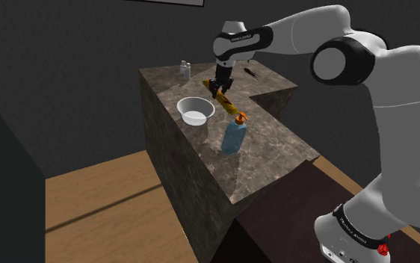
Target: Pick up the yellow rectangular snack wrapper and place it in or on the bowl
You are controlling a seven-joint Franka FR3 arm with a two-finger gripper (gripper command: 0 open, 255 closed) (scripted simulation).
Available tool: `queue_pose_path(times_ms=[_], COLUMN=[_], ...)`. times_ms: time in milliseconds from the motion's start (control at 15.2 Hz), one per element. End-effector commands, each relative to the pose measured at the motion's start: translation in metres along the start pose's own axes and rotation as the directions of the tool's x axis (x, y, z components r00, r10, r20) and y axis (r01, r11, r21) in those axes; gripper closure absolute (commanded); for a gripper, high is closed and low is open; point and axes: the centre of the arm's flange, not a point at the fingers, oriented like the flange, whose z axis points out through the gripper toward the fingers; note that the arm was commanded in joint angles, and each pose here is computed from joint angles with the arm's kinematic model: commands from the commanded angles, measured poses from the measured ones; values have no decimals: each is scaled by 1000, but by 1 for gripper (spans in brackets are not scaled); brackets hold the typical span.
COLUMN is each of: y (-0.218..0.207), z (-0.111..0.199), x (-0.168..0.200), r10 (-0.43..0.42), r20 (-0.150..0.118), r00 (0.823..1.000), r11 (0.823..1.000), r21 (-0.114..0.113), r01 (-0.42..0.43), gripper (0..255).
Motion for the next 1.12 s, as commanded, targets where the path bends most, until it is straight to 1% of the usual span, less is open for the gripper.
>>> queue_pose_path(times_ms=[0, 396, 1056], y=[-22, -94, -92], z=[1, 2, 55], x=[15, 55, 57], r10=[1, 1, 1], r20=[0, 0, 0], r00=[1000, 1000, 1000], r11=[1000, 1000, 1000], r21=[0, 0, 0], r01=[-1, -1, -1], gripper=[255, 255, 255])
